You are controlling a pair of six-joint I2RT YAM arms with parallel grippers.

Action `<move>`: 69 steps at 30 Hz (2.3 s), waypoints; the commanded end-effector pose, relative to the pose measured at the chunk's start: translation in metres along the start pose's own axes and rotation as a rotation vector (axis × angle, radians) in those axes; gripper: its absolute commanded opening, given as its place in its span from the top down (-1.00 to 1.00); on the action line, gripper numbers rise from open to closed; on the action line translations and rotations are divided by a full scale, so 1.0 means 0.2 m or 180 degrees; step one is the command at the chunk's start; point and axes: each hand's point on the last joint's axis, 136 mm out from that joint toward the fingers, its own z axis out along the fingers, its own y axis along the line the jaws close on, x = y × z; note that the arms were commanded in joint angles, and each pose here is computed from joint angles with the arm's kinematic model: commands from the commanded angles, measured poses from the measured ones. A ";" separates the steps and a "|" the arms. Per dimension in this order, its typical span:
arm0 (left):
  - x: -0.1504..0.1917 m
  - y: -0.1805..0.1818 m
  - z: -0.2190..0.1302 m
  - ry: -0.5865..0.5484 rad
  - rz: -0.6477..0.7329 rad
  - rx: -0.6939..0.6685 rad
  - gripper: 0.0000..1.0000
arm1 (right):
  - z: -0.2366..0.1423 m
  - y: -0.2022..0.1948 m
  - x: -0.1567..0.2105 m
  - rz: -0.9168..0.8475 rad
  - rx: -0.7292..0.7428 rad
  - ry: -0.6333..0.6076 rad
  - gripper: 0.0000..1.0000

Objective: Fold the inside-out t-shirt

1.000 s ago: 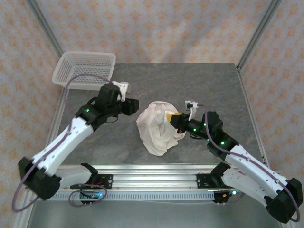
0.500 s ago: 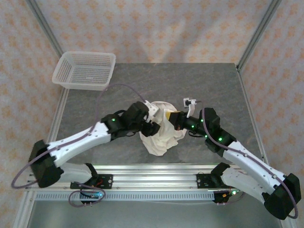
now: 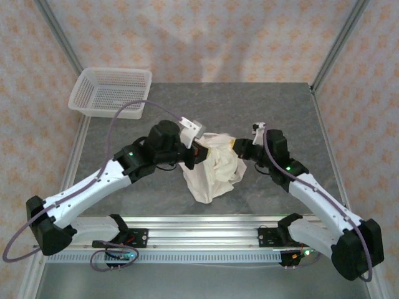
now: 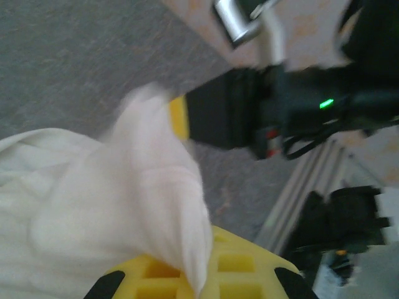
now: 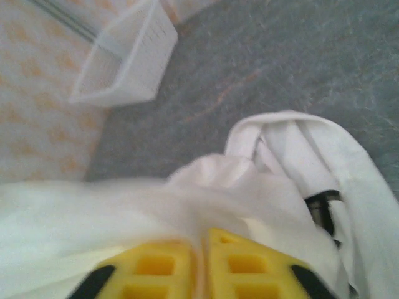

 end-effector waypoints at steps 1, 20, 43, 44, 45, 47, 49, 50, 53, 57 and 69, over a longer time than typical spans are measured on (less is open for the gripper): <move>-0.05 -0.12 -0.08 -0.0115 -0.0192 0.0438 1.00 | -0.01 -0.01 -0.01 -0.0051 0.0066 0.0100 0.42; -0.08 0.03 -0.01 -0.0143 -0.0525 0.0123 1.00 | -0.19 0.13 0.11 -0.1372 0.0650 -0.0935 -0.62; 0.14 0.84 0.02 -0.0216 -0.0907 -0.1391 0.10 | -0.41 0.79 0.14 -0.0803 -0.2119 -0.0455 1.00; 0.13 0.84 -0.03 -0.0235 -0.0887 -0.1414 -0.01 | -0.40 0.78 0.12 -0.0776 -0.2098 -0.0489 1.00; 0.12 0.81 -0.09 -0.0239 -0.0817 -0.1427 -0.14 | -0.39 0.75 0.11 -0.0756 -0.2040 -0.0507 1.00; 0.12 0.73 -0.19 -0.0271 -0.0690 -0.1361 -0.31 | -0.36 0.71 0.10 -0.0735 -0.1926 -0.0515 1.00; 0.13 0.61 -0.26 -0.0318 -0.0577 -0.1147 -0.39 | -0.34 0.67 0.08 -0.0711 -0.1834 -0.0525 1.00; 0.13 0.56 -0.28 -0.0330 -0.0526 -0.1048 -0.41 | -0.33 0.66 0.08 -0.0701 -0.1806 -0.0525 1.00; 0.17 0.43 -0.28 -0.0259 -0.0451 -0.0859 -0.42 | -0.31 0.64 0.07 -0.0676 -0.1753 -0.0524 1.00; 0.17 0.27 -0.18 -0.0173 -0.0318 -0.0543 -0.12 | -0.30 0.65 0.06 -0.0656 -0.1761 -0.0492 1.00; 0.14 0.02 0.16 0.0052 0.0263 0.0068 0.14 | -0.33 0.67 0.06 -0.0593 -0.1761 -0.0422 1.00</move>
